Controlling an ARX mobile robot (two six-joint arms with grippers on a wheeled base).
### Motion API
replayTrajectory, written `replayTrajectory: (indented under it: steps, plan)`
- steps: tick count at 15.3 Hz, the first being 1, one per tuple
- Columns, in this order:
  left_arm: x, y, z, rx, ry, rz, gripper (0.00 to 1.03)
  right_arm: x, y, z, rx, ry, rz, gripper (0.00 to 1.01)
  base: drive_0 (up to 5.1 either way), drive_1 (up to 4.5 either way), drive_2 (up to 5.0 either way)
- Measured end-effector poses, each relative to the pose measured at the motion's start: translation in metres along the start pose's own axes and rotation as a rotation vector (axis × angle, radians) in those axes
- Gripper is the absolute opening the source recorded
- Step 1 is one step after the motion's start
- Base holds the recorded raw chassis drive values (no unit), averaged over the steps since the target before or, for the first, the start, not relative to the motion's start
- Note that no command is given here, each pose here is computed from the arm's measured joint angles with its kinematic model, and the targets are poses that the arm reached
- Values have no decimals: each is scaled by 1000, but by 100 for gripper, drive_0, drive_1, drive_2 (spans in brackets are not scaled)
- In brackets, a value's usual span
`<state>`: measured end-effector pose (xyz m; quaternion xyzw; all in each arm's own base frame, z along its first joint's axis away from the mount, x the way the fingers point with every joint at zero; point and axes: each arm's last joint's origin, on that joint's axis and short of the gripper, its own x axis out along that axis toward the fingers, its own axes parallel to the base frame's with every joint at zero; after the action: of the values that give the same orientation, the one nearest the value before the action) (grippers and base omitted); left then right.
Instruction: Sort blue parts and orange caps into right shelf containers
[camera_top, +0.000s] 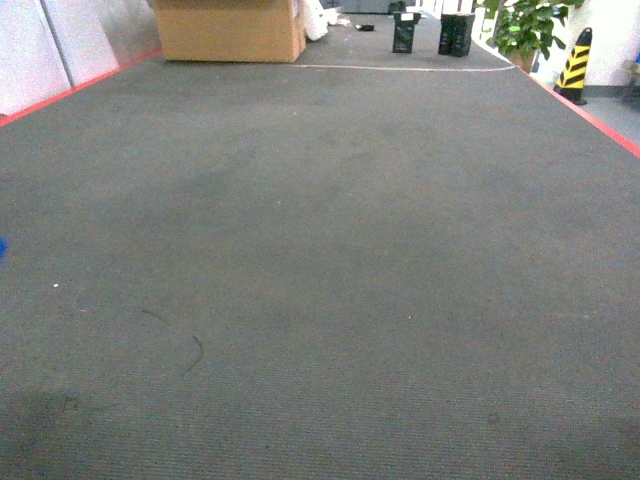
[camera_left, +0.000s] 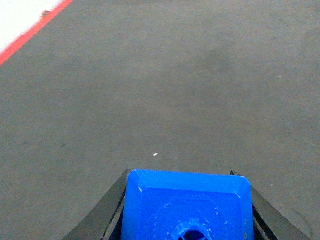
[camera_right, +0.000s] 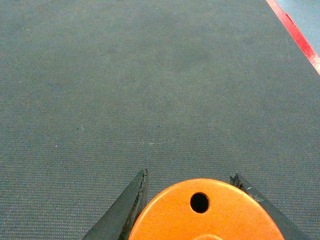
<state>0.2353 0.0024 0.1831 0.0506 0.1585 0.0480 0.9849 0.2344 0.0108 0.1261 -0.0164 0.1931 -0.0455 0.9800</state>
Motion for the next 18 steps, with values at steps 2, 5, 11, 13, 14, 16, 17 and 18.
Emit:
replayTrajectory:
  steps: [2, 5, 11, 13, 14, 16, 17, 18]
  plan:
    - [-18, 4, 3, 6, -65, 31, 45, 0, 0, 0, 0, 0, 1, 43, 0, 0, 0]
    - [-16, 3, 3, 19, -51, 24, 45, 0, 0, 0, 0, 0, 0, 43, 0, 0, 0]
    - [-16, 4, 3, 21, -53, 24, 45, -44, -1, 8, 5, -173, 82, 42, 0, 0, 0]
    - [-16, 4, 3, 21, -53, 25, 45, -70, -8, -1, 2, -186, 57, 42, 0, 0, 0]
    - [-16, 4, 3, 21, -53, 25, 45, -72, -8, 1, 5, -212, 51, 42, 0, 0, 0]
    - [-16, 3, 3, 21, -53, 22, 45, -72, -8, 2, 3, -211, 50, 42, 0, 0, 0]
    - [-16, 3, 3, 22, -53, 22, 45, -71, -8, 2, 3, -208, 51, 42, 0, 0, 0]
    - [-16, 4, 3, 21, -53, 25, 45, -71, -8, 2, 3, -209, 51, 42, 0, 0, 0]
